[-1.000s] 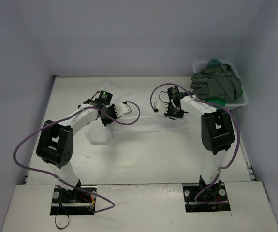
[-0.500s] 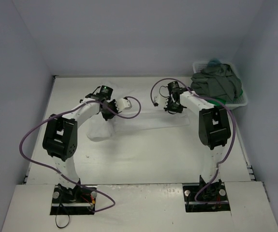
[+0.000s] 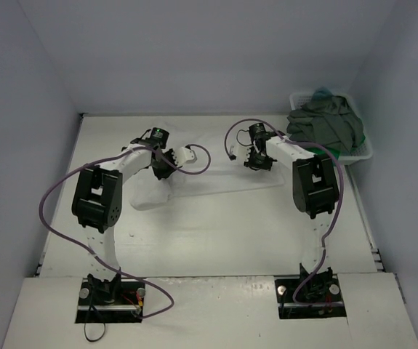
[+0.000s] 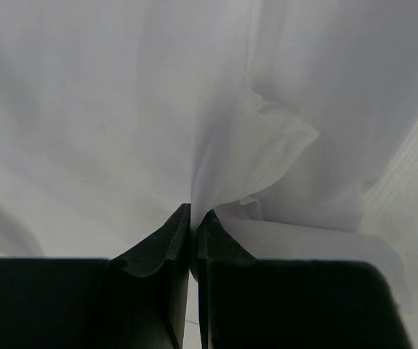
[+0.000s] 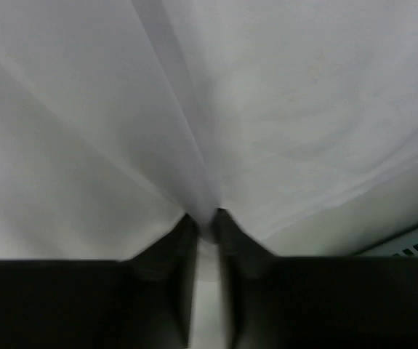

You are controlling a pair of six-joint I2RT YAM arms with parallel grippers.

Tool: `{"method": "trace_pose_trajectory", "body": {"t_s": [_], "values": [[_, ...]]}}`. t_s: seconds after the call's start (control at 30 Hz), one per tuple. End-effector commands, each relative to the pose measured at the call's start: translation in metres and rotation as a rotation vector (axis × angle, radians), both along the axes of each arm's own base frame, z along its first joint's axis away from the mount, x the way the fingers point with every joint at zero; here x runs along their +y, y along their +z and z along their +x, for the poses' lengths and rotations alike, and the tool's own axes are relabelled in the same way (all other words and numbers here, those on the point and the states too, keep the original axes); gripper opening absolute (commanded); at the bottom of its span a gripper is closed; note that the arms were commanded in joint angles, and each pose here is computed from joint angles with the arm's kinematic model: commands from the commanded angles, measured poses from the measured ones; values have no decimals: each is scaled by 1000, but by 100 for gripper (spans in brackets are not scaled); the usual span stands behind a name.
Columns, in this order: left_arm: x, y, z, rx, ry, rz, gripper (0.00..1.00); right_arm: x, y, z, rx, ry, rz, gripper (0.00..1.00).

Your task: Fold and stack the t-shirts

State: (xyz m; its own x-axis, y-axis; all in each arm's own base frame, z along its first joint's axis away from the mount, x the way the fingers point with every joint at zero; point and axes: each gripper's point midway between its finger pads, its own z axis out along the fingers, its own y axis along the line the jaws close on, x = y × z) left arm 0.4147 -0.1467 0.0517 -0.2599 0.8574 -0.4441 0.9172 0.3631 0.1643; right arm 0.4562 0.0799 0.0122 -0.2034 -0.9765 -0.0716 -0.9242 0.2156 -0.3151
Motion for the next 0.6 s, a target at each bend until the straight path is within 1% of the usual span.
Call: {"method": "trace_pose_trajectory", "body": {"t_s": [0.0, 0.07, 0.1, 0.17, 0.2, 0.3, 0.4, 0.57], "values": [[3, 16, 18, -50, -7, -2, 3, -15, 14, 7, -27, -37, -35, 23], [3, 14, 21, -54, -6, 0, 4, -15, 15, 7, -31, -44, -34, 31], [2, 12, 25, -57, 1, -1, 16, -15, 15, 7, -33, -51, -32, 38], [1, 10, 29, -63, 6, -2, 24, -16, 17, 9, -42, -59, -34, 39], [0, 9, 33, -66, 17, -4, 33, -16, 17, 9, -44, -72, -32, 43], [0, 10, 40, -84, 38, -5, 45, -17, 23, 15, -79, -117, -28, 45], [1, 12, 45, -105, 53, -7, 49, -21, 32, 19, -109, -148, -35, 46], [1, 14, 45, -105, 61, -10, 49, -31, 28, 2, -85, -148, -79, 45]]}}
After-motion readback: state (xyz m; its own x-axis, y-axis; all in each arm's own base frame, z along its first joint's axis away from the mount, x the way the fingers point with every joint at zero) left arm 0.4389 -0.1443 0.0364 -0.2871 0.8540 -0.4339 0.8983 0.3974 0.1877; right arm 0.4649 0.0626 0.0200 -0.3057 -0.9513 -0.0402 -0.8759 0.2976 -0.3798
